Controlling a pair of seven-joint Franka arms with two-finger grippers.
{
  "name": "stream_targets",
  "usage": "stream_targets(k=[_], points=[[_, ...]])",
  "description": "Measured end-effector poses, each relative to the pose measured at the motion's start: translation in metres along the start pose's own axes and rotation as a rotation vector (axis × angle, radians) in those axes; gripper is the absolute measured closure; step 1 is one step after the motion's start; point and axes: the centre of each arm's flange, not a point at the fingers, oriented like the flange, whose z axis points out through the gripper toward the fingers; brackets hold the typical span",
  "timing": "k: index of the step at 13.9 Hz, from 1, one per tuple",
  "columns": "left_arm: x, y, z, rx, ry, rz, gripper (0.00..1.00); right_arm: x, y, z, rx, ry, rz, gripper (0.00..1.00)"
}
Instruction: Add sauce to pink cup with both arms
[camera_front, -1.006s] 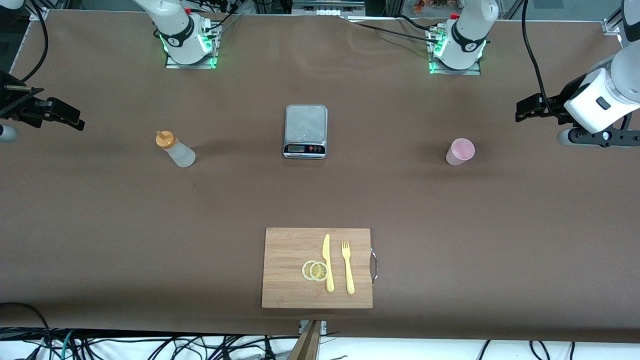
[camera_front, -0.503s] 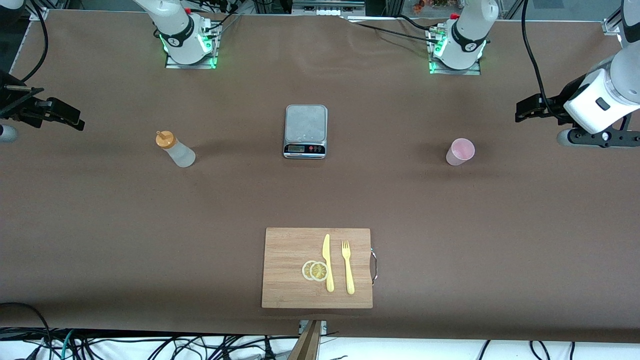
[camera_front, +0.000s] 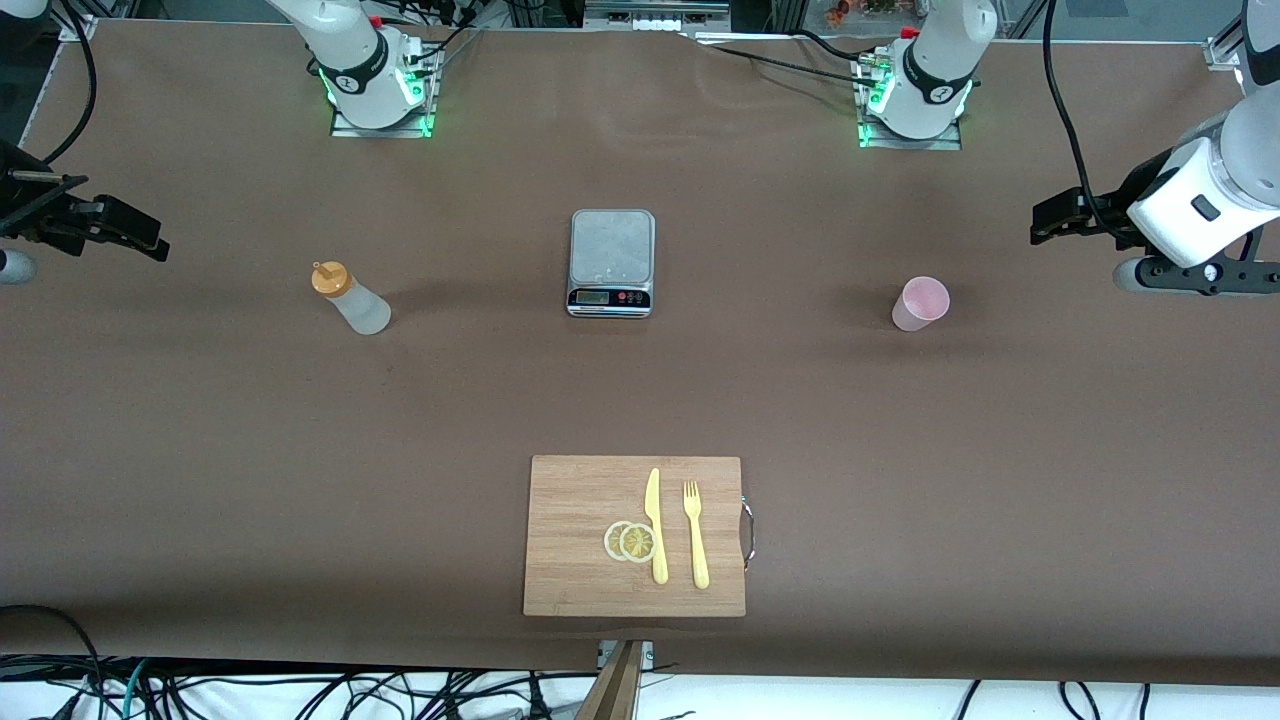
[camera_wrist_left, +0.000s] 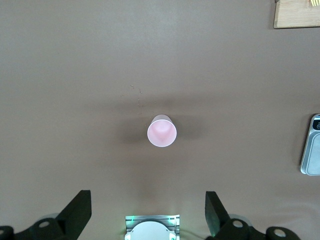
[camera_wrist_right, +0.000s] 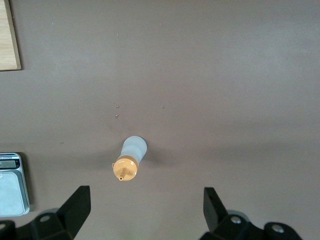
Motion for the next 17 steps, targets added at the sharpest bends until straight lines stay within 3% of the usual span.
stream_targets(k=[17], points=[[0.0058,-0.0003,0.0068,-0.001,-0.013,0.000,0.00,0.0000,0.0003,0.0000,0.001,0.000,0.001,0.00]])
